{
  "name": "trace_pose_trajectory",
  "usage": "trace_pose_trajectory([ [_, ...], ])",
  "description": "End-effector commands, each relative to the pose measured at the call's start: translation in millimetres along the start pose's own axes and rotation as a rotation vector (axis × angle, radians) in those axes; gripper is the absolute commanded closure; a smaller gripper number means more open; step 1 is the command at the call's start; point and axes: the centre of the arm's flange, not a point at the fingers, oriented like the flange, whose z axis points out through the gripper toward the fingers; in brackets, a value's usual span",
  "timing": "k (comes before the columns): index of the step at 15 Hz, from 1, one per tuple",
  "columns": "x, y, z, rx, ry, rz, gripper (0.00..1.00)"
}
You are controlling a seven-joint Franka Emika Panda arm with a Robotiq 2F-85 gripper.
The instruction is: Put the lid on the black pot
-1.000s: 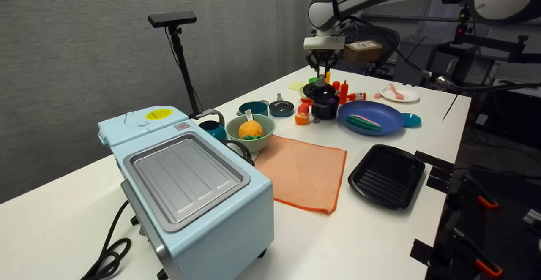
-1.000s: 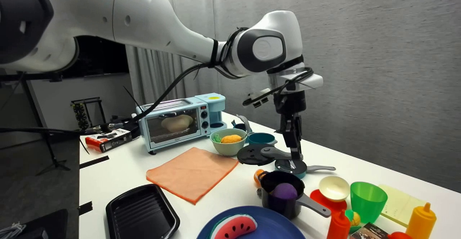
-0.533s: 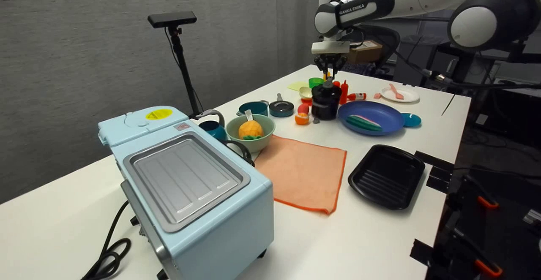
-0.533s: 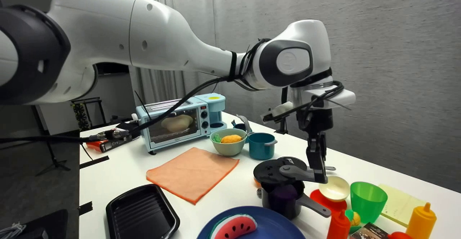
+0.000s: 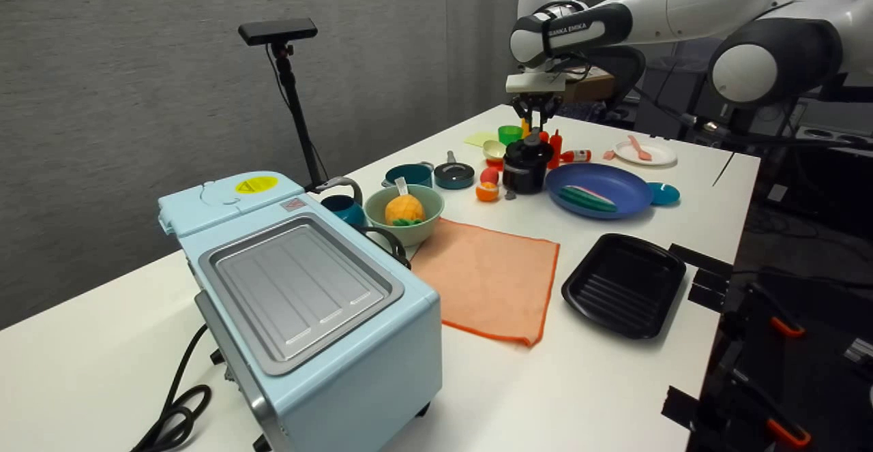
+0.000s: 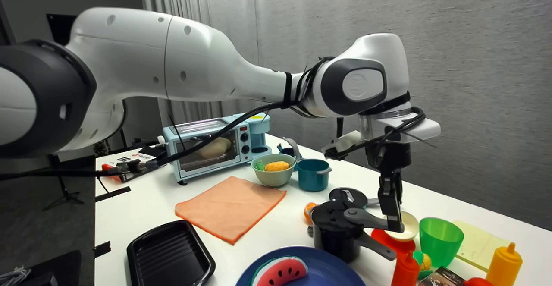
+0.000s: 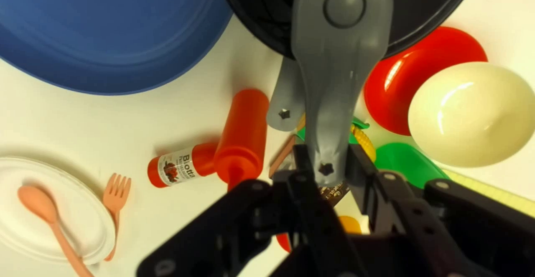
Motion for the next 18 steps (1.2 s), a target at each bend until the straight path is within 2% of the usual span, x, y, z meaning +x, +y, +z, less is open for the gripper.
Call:
trace_pose_trajectory([
  [1,22.7,-33.6,0.1,0.001,-0.010,0.004,0.46],
  [3,19.0,-34.8,3.6,-0.005,-0.014,-0.002,0.34],
  [6,19.5,-34.6,5.8,-0.011,-0.021,0.002,0.09],
  [8,19.6,-33.6,0.8,-0.006,-0.024,0.002,0.00],
  [13,-3.0,-37.4,-53.3,0.058,0.022,-0.061,0.00],
  [16,-15.1,-34.6,-94.0,0.127,0.023,-0.213,0.00],
  [18,-35.5,-36.2,-114.4,0.142,0.031,-0.328,0.00],
])
